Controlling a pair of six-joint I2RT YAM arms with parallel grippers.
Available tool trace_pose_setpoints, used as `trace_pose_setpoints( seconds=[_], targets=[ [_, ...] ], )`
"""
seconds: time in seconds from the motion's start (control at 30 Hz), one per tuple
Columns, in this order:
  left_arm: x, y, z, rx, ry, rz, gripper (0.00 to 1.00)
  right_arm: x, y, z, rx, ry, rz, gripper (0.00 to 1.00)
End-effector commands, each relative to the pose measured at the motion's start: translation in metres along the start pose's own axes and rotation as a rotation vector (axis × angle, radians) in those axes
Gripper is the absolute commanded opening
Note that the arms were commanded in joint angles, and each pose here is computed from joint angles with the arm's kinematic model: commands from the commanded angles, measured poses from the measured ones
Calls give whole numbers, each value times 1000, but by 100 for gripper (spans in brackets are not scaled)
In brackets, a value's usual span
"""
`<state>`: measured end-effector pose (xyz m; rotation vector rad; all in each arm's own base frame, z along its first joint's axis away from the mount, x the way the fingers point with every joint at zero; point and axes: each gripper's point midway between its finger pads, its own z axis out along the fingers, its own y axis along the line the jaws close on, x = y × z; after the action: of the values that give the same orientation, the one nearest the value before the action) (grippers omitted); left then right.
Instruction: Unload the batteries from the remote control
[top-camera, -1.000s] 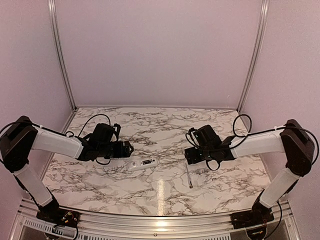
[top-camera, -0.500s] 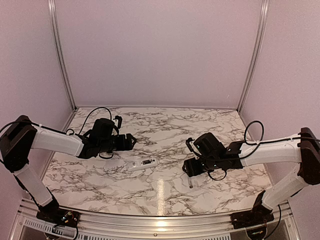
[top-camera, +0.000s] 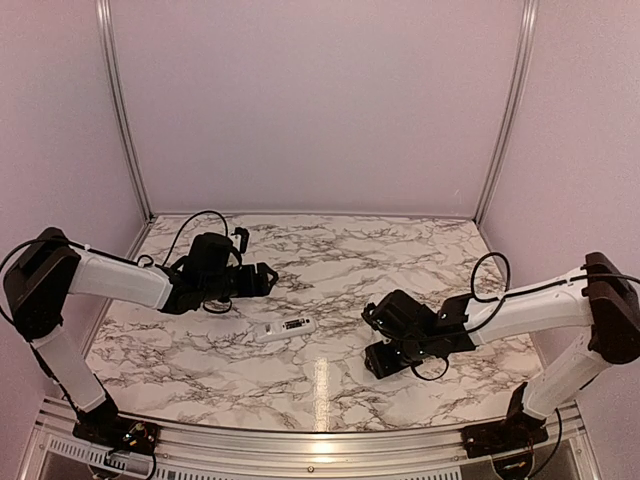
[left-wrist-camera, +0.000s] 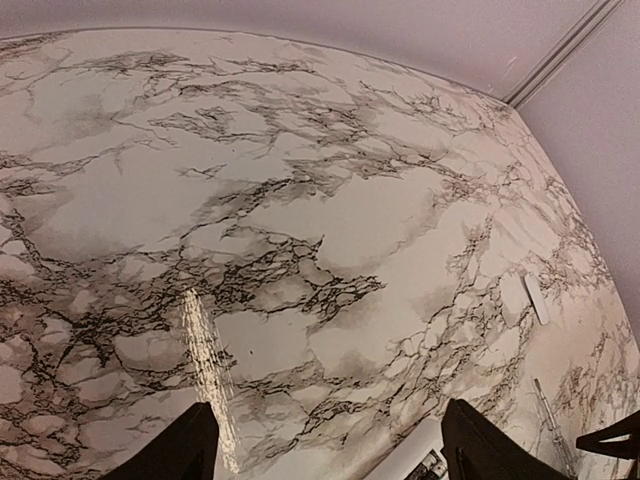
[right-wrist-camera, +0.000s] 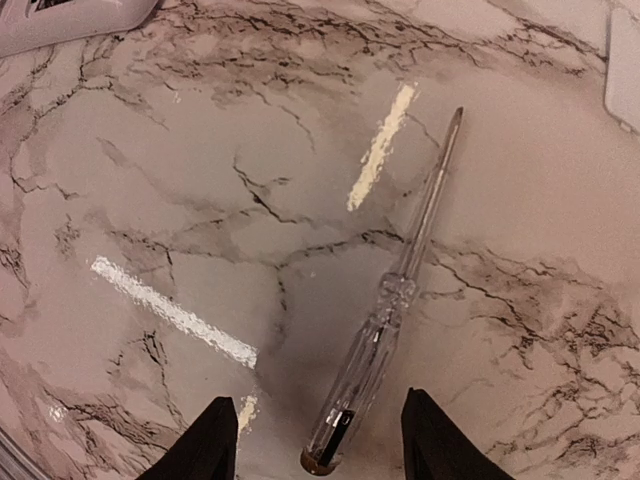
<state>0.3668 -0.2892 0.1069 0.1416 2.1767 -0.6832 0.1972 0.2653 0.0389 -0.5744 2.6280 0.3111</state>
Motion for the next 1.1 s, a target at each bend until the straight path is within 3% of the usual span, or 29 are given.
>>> trace_pose_setpoints(
  seconds=[0.0,0.47,0.6,0.8,1.07],
  targets=[
    [-5,-6,5,21,-8,1,81,16,-6,8,58,51,8,53],
    [-8,-9,7,27,-9,8,80,36,-14,24,153,116,-33,25],
    [-9,-10,8,26,-11,15,80,34,-19,22,180,103,-22,12],
    [-13,-12,7,31,-23,37,81,16,-18,15,173,13,-42,0],
    [-18,-22,2,78,-37,75,82,-30,-11,2,184,-170,-114,0]
  ],
)
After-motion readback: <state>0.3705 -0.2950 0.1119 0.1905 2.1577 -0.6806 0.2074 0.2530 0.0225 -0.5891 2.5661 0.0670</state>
